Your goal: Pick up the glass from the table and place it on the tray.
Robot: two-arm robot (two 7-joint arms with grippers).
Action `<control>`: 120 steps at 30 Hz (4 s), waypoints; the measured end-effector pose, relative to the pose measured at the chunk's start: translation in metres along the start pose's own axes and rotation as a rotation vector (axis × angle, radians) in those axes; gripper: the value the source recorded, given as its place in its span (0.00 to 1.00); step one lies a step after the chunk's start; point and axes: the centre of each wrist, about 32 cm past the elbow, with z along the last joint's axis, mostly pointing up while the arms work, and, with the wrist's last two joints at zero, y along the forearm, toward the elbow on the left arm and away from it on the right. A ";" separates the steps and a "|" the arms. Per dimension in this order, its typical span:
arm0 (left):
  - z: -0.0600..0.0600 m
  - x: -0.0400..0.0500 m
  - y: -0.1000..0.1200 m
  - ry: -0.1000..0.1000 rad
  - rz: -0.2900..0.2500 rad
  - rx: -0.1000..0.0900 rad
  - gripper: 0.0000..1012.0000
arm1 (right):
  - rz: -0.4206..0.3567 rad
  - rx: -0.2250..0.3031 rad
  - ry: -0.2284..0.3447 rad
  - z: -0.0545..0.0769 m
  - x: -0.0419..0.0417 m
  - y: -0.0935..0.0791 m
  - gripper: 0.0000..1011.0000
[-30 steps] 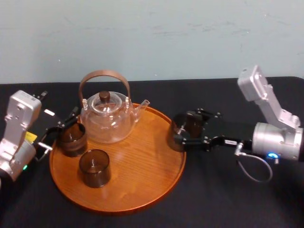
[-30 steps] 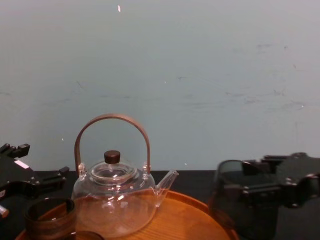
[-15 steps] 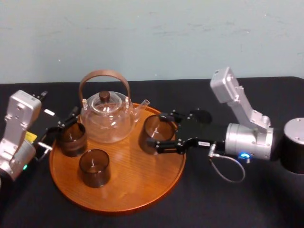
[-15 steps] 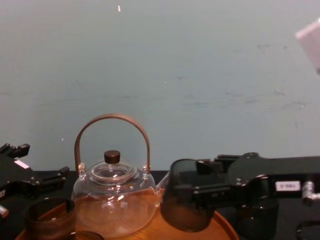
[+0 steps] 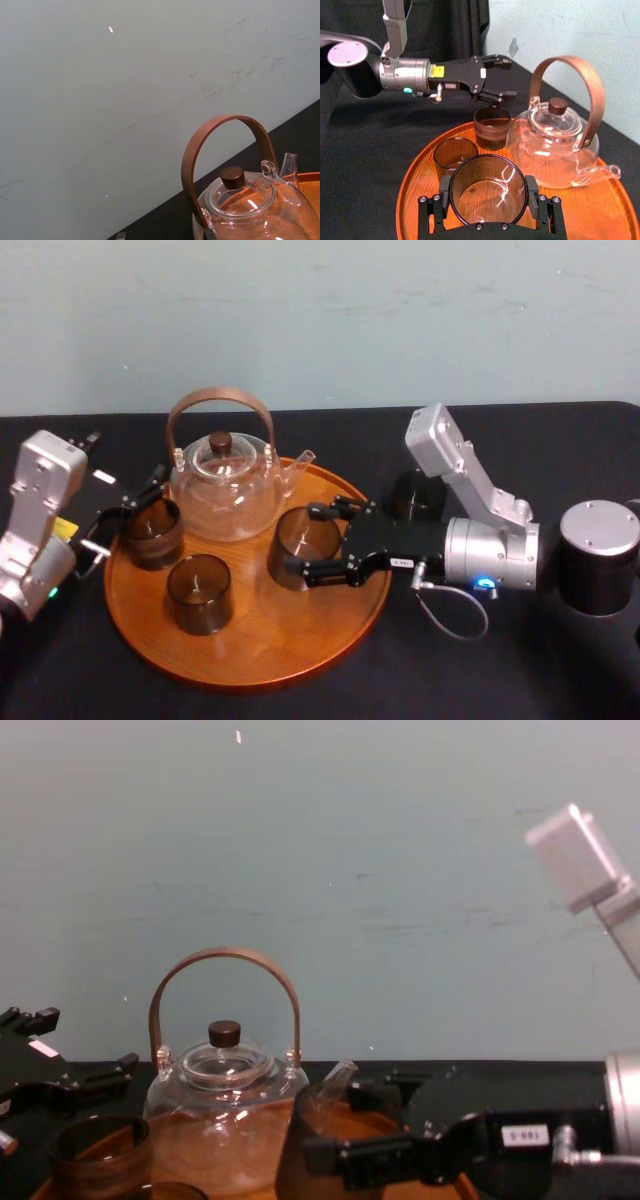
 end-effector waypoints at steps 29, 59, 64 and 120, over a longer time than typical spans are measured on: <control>0.000 0.0000 0.000 0.000 0.000 0.000 0.99 | 0.046 -0.094 0.055 -0.029 -0.0065 0.010 0.89; 0.000 0.0000 0.000 0.000 0.000 0.000 0.99 | 0.034 -0.115 0.066 -0.036 -0.0089 0.014 0.89; 0.000 0.0000 0.000 0.000 0.000 0.000 0.99 | 0.034 -0.117 0.066 -0.036 -0.0088 0.014 0.95; 0.000 0.0000 0.000 0.000 0.000 0.000 0.99 | -0.022 -0.073 0.034 -0.023 -0.0182 -0.074 0.99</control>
